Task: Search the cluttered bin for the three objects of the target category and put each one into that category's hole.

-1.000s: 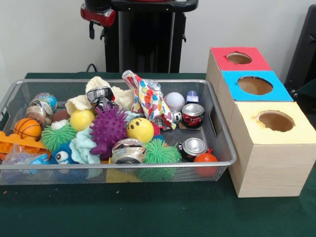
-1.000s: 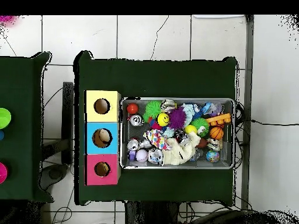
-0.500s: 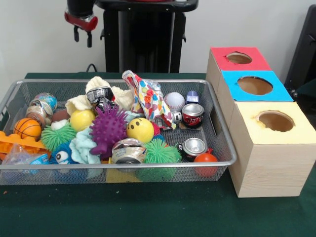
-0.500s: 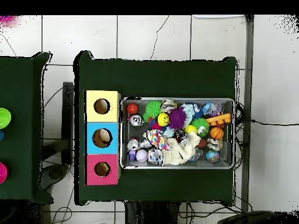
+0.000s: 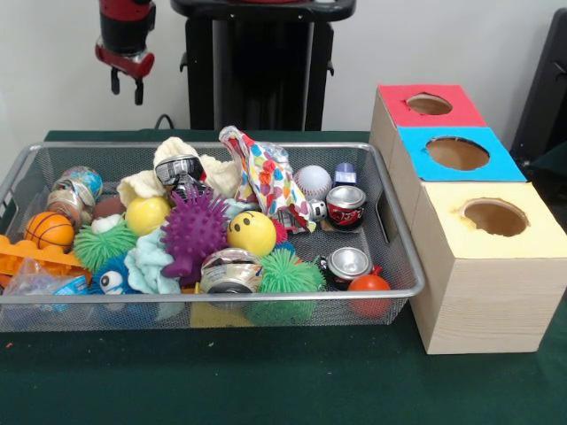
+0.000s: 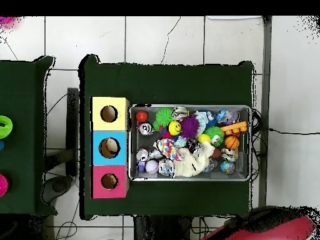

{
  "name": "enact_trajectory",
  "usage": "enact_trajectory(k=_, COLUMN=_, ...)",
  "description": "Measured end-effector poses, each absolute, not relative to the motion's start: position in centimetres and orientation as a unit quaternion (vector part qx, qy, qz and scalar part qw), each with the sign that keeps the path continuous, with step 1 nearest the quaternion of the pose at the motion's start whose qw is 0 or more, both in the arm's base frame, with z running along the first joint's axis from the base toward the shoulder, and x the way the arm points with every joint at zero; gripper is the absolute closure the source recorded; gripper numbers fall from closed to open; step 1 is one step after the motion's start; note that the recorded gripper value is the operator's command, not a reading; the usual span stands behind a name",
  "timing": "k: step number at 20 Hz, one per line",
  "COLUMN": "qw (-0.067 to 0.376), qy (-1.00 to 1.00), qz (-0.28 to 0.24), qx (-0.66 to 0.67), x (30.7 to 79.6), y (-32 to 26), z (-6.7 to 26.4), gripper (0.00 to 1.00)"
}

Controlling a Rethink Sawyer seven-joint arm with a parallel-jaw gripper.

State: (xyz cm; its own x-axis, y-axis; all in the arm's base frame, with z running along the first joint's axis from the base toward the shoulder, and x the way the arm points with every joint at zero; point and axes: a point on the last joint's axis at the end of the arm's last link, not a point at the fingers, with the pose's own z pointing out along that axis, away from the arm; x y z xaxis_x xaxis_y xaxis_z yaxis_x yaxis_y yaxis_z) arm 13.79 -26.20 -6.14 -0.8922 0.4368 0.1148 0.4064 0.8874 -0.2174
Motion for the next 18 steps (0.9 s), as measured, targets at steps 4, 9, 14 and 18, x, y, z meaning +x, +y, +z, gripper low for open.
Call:
enact_trajectory(k=4, qw=0.069, qy=-0.970, qz=0.098, qx=-0.213, x=14.0, y=-26.9, z=-7.9, gripper=0.00)
enact_trajectory(k=9, qw=0.066, qy=-0.972, qz=0.094, qx=-0.205, x=13.7, y=-27.5, z=-9.4, gripper=0.00)
enact_trajectory(k=14, qw=0.066, qy=-0.974, qz=0.092, qx=-0.197, x=13.2, y=-28.5, z=-10.9, gripper=0.00)
enact_trajectory(k=18, qw=0.069, qy=-0.976, qz=0.092, qx=-0.185, x=13.1, y=-28.8, z=-12.4, gripper=0.00)
